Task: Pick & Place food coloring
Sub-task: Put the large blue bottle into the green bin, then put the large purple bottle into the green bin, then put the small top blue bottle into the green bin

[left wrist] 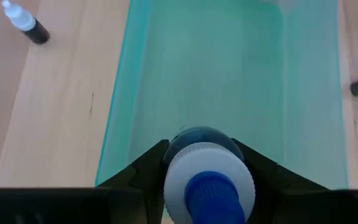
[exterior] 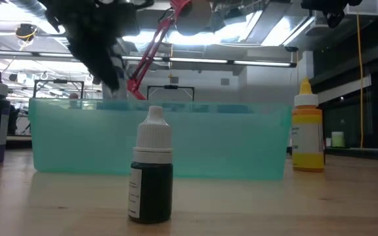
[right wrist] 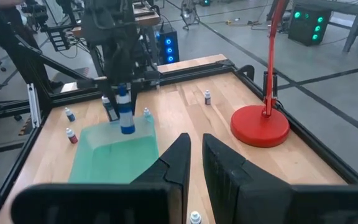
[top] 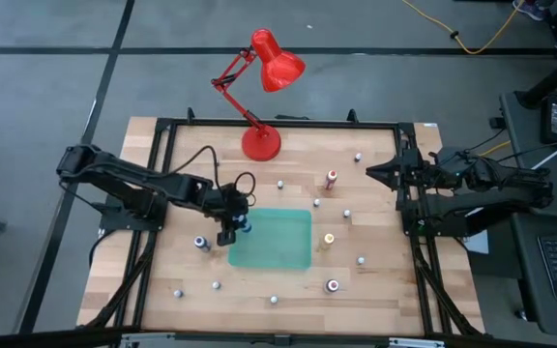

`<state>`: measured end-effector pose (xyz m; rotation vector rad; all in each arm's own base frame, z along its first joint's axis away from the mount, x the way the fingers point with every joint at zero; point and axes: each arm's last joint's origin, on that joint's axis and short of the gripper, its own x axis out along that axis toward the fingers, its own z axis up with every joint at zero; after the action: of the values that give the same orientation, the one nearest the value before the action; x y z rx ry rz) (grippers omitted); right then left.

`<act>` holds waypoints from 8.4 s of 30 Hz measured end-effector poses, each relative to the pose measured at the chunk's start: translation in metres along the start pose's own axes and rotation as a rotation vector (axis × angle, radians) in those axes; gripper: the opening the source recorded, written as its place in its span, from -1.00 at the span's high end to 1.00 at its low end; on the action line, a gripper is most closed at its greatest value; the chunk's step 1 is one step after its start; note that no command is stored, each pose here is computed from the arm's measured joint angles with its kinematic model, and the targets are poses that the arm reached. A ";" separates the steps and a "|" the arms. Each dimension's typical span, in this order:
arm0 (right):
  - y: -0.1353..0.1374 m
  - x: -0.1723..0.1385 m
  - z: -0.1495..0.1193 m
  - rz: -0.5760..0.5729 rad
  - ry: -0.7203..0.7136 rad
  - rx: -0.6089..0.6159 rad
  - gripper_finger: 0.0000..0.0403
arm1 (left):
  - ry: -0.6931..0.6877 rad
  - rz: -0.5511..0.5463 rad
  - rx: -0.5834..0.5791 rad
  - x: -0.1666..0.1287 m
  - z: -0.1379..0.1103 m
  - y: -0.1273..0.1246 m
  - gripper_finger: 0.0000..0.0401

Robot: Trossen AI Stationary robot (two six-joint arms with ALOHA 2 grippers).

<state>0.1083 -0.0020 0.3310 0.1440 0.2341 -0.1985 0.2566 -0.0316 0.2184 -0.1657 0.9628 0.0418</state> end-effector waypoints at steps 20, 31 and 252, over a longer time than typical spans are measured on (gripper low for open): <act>0.000 0.000 0.000 0.000 0.001 -0.056 0.77 | 0.150 0.067 -0.057 0.044 -0.010 0.009 0.27; 0.000 0.002 -0.001 -0.001 0.010 -0.083 0.77 | 0.099 0.087 -0.038 0.031 0.014 0.004 -0.04; -0.001 0.016 -0.009 -0.104 0.121 -0.142 0.77 | 0.252 0.158 -0.374 -0.026 -0.071 0.052 -0.32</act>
<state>0.1211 -0.0039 0.3185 0.0025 0.3757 -0.2763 0.1788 0.0094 0.1935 -0.4472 1.2129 0.3548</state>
